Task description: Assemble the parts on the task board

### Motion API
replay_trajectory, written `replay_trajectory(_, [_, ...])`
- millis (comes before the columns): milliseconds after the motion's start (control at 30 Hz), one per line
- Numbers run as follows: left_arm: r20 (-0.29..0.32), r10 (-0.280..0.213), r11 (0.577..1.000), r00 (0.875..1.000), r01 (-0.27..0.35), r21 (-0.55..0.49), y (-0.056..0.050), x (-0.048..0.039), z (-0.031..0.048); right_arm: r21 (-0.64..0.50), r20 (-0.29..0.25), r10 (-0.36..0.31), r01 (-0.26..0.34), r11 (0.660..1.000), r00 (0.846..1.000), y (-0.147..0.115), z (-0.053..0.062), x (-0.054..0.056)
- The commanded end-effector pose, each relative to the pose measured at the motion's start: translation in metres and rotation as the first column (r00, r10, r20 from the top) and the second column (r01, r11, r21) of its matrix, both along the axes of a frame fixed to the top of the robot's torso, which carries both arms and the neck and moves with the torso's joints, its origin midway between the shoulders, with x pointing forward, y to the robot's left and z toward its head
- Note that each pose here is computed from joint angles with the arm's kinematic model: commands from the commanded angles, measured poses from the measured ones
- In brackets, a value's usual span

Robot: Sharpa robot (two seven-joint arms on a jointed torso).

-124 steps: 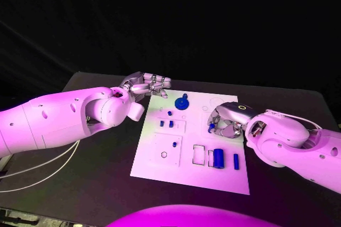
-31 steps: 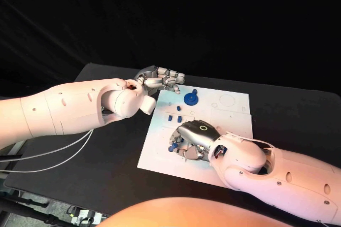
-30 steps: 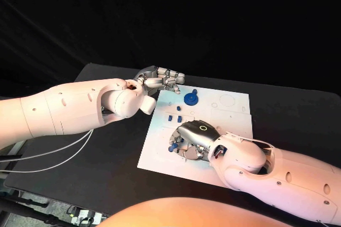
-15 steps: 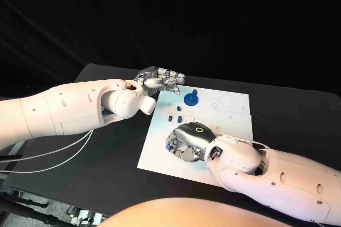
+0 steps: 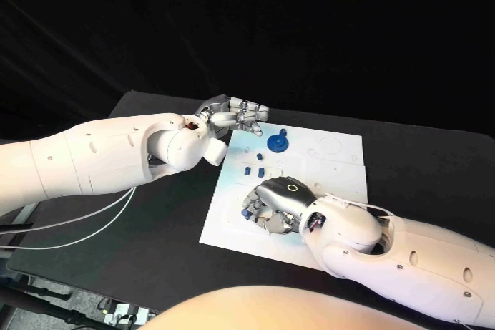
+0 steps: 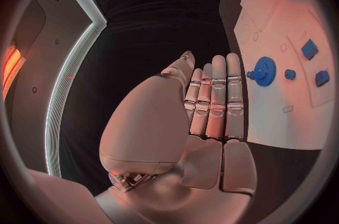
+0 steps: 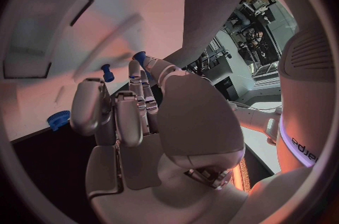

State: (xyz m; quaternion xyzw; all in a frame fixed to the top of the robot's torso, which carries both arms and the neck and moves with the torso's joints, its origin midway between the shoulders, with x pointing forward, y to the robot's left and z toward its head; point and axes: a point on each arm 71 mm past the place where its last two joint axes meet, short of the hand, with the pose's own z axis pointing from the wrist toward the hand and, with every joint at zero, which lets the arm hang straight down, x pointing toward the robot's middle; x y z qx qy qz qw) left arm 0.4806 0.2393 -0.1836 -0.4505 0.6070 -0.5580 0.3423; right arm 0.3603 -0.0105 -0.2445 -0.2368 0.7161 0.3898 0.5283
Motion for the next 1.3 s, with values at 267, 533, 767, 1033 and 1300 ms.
replay_trajectory(267, [0.003,-0.019,1.000,1.000,0.019,-0.008,-0.002,-0.0007,0.0010,0.037,0.022,-0.022,0.021,0.999,1.000,-0.007,0.004,-0.002])
replay_trajectory(533, [0.003,-0.016,1.000,1.000,0.016,-0.006,-0.001,-0.0006,0.0009,0.118,-0.003,-0.086,0.086,0.989,0.996,-0.036,0.024,-0.002])
replay_trajectory(767, [0.003,-0.013,1.000,1.000,0.013,-0.005,0.001,-0.0004,0.0004,0.133,-0.188,-0.247,0.274,0.953,0.951,-0.096,0.044,0.011])
replay_trajectory(1033, [-0.002,-0.011,1.000,1.000,0.011,0.000,0.002,-0.0008,-0.0022,0.067,-0.287,-0.422,0.457,0.887,0.860,-0.161,0.049,0.014])
replay_trajectory(1300, [-0.008,-0.014,1.000,1.000,0.014,-0.001,0.001,-0.0011,-0.0045,0.008,-0.262,-0.554,0.576,0.817,0.790,-0.202,0.037,0.002])
